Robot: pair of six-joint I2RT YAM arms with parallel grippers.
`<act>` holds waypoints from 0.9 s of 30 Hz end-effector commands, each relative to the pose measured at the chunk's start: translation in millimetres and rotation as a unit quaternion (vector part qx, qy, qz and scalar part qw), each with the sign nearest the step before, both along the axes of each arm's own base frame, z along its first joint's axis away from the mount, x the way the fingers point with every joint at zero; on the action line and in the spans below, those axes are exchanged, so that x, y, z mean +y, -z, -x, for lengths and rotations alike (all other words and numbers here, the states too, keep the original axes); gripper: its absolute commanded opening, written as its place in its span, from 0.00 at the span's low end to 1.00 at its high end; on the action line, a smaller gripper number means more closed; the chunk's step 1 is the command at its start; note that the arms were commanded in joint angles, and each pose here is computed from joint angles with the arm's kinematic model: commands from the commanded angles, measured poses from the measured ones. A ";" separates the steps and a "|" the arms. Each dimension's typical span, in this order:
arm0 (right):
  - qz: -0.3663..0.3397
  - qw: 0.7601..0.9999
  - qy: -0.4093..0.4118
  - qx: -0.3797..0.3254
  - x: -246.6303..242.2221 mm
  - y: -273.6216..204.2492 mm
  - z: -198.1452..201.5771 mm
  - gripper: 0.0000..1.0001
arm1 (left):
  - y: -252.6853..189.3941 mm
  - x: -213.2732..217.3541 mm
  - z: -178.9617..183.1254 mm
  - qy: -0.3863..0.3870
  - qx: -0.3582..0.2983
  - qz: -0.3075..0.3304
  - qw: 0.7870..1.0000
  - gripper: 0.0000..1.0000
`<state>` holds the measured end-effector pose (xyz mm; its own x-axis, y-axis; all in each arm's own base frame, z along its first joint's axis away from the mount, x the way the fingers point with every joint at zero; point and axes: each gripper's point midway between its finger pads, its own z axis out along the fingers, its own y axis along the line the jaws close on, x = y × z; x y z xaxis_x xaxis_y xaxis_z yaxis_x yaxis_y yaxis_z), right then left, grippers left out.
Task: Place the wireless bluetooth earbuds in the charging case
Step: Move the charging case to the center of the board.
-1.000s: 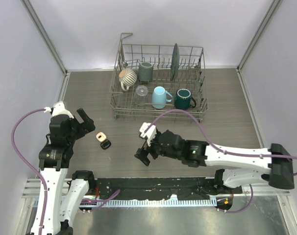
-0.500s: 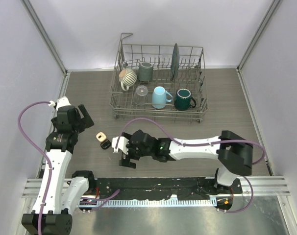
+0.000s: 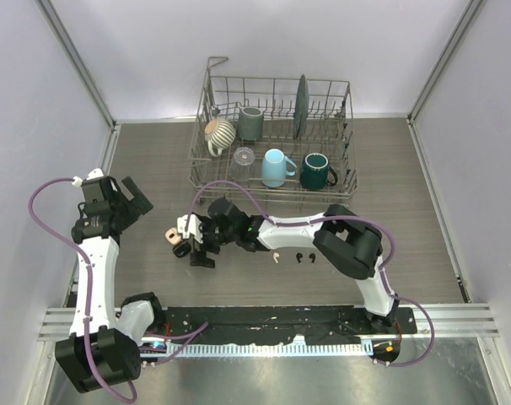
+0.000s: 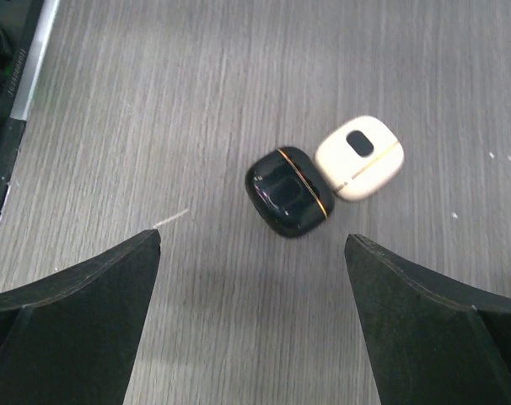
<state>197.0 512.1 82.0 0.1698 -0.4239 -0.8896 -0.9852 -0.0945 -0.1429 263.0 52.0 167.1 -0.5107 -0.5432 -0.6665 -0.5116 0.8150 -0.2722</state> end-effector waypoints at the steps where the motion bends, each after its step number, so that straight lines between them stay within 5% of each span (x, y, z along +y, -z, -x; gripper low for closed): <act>1: -0.055 0.996 -0.063 -0.013 30.7 -27.9 8.3 0.95 | -13.9 -4.7 -9.1 0.012 -0.037 0.013 0.999 1.00; 27: -0.014 0.997 -0.076 0.006 50.3 23.5 -11.9 0.83 | -13.2 1.1 -6.6 0.000 -0.033 0.001 0.999 1.00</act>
<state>205.9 551.2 44.3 0.1929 -0.4166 -0.8884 -0.9690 -0.2235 -0.1056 263.0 53.1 169.3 -0.5007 -0.5470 -0.6709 -0.5129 0.8118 -0.2791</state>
